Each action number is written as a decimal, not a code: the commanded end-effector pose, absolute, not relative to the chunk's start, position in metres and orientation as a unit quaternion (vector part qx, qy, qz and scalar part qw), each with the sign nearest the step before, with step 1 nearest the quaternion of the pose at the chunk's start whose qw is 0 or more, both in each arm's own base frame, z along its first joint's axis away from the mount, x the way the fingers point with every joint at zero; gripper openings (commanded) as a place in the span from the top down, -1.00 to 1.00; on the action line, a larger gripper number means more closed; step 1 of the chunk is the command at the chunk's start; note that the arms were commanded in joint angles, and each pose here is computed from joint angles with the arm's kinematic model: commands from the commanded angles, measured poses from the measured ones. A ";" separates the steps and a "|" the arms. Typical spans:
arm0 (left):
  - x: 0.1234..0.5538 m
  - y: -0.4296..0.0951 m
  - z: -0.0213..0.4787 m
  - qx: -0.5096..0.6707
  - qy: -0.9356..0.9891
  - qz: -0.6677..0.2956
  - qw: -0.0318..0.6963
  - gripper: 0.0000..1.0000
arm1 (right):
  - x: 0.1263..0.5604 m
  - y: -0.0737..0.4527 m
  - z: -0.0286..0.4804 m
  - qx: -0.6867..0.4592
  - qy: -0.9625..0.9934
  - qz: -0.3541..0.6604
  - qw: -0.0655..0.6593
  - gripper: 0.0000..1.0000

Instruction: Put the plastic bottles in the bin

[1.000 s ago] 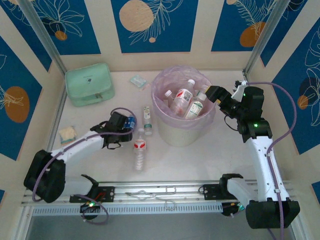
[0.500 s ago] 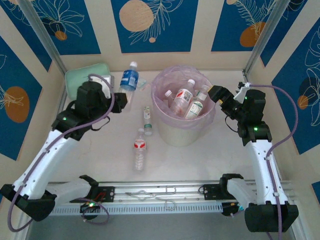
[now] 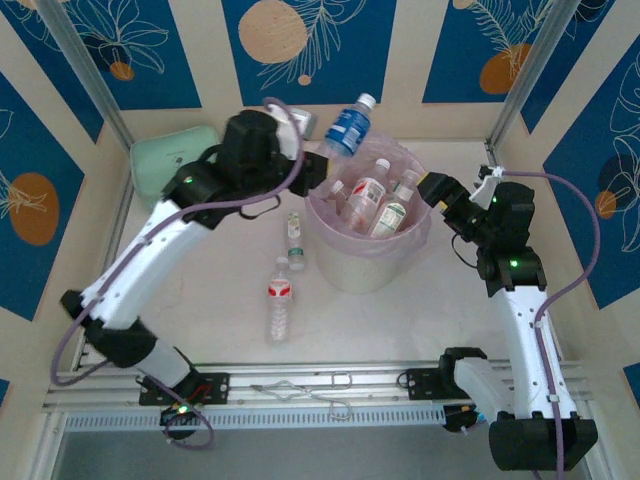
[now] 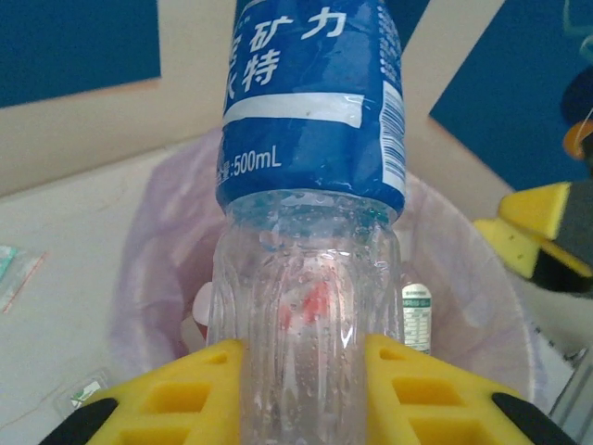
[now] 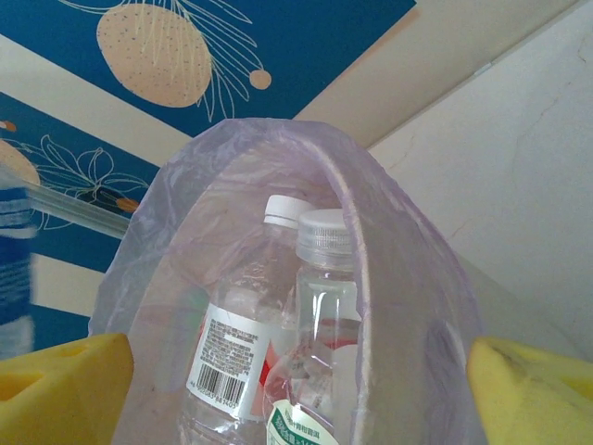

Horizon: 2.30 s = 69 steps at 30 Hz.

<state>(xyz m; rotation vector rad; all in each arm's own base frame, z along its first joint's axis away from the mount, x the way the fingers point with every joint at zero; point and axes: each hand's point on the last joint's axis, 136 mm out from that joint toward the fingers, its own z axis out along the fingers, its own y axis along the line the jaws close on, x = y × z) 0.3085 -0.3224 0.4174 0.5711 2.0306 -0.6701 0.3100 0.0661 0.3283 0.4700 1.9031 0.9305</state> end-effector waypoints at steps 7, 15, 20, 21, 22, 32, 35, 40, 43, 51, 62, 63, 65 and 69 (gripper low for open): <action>0.324 -0.327 0.372 0.249 0.865 -0.111 0.421 1.00 | 0.307 0.067 0.339 0.181 0.772 0.382 0.475 -0.85; 0.314 -0.338 0.325 0.274 0.889 -0.062 0.363 1.00 | 0.309 0.066 0.334 0.183 0.774 0.380 0.473 -0.85; 0.299 -0.359 0.291 0.272 0.896 -0.110 0.333 0.88 | 0.311 0.067 0.331 0.178 0.781 0.380 0.464 -0.86; 0.299 -0.359 0.287 0.271 0.897 -0.109 0.331 0.73 | 0.310 0.067 0.331 0.176 0.781 0.380 0.464 -0.86; 0.299 -0.359 0.287 0.272 0.897 -0.108 0.331 0.59 | 0.310 0.067 0.331 0.175 0.781 0.380 0.464 -0.85; 0.287 -0.380 0.366 0.293 0.842 -0.219 0.396 -0.38 | 0.320 0.073 0.323 0.172 0.781 0.412 0.437 -0.83; 0.294 -0.378 0.381 0.295 0.831 -0.208 0.423 -0.35 | 0.321 0.074 0.324 0.171 0.783 0.412 0.433 -0.76; 0.317 -0.383 0.377 0.291 0.831 -0.165 0.445 -0.16 | 0.324 0.072 0.316 0.179 0.791 0.405 0.423 -0.58; 0.322 -0.391 0.360 0.299 0.838 -0.154 0.430 -0.14 | 0.323 0.072 0.314 0.176 0.795 0.401 0.420 -0.47; 0.338 -0.394 0.320 0.301 0.855 -0.103 0.409 0.01 | 0.320 0.069 0.314 0.180 0.799 0.388 0.423 -0.06; 0.308 -0.369 0.230 0.277 0.907 -0.097 0.301 0.41 | 0.324 0.070 0.309 0.166 0.809 0.384 0.414 0.13; 0.306 -0.364 0.221 0.273 0.912 -0.094 0.292 0.41 | 0.325 0.071 0.308 0.165 0.809 0.385 0.413 0.14; 0.301 -0.358 0.206 0.264 0.919 -0.097 0.277 0.41 | 0.328 0.071 0.306 0.165 0.810 0.386 0.410 0.15; 0.303 -0.349 0.191 0.251 0.927 -0.088 0.265 0.41 | 0.331 0.073 0.306 0.159 0.810 0.391 0.407 0.15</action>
